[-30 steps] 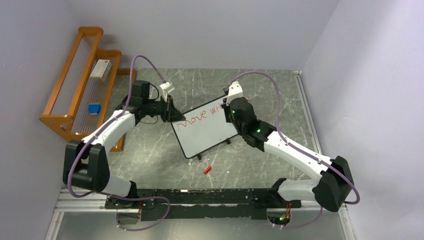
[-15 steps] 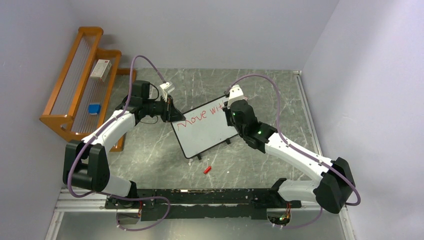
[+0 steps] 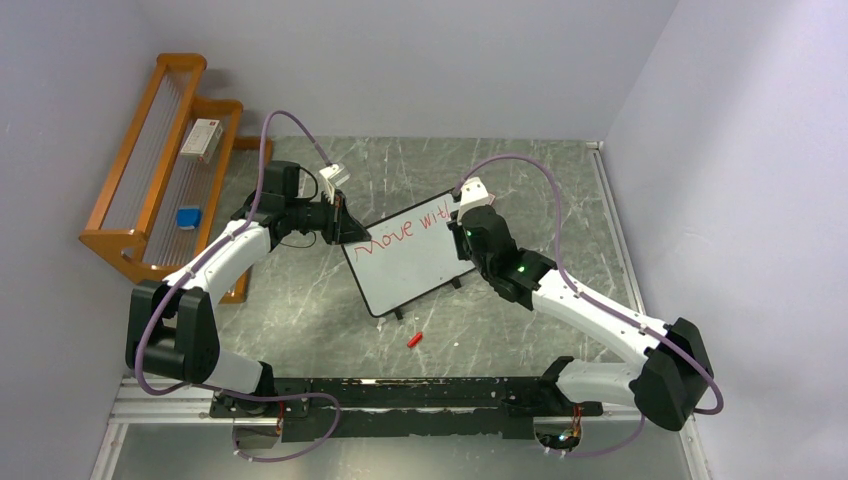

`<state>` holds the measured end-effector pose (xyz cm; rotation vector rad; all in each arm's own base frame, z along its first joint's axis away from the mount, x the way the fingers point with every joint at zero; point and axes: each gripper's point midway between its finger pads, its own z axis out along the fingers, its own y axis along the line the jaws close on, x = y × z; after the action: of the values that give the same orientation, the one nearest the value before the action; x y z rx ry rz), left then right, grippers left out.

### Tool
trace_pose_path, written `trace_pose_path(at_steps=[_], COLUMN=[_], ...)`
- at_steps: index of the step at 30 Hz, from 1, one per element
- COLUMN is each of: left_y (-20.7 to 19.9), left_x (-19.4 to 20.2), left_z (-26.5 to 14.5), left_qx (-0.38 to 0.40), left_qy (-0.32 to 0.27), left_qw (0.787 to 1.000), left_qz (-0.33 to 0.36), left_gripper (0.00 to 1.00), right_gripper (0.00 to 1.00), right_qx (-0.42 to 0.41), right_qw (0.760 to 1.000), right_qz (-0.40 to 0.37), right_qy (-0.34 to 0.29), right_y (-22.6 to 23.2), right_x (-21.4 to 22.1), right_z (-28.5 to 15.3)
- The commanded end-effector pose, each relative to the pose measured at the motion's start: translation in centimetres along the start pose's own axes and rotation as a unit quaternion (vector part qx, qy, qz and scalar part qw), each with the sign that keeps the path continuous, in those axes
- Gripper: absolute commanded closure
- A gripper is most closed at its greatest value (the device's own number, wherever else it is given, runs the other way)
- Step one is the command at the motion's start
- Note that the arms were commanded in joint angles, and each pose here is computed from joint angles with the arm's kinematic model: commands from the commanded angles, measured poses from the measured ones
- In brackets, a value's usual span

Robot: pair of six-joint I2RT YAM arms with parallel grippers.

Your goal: Write a sentence on the whiteboard

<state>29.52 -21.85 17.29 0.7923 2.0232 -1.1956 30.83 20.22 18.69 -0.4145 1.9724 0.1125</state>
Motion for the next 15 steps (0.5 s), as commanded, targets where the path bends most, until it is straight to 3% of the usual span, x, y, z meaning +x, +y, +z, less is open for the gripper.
trace_pose_path(at_steps=[1,15], left_y=[1.4,1.4], left_x=[4.0,4.0], left_z=[0.9,0.9], left_qx=[-0.028,-0.026], left_qy=[0.058,0.059], left_qw=[0.998,0.998], left_qz=[-0.022,-0.022], left_gripper=[0.95,0.95], right_gripper=[1.00,1.00], right_qx=[-0.003,0.008], right_qw=[1.000,0.999], right_qz=[0.007,0.007], right_qy=[-0.002,-0.042], right_y=[-0.1,-0.2], right_x=[0.1,-3.1], right_z=[-0.1,0.7])
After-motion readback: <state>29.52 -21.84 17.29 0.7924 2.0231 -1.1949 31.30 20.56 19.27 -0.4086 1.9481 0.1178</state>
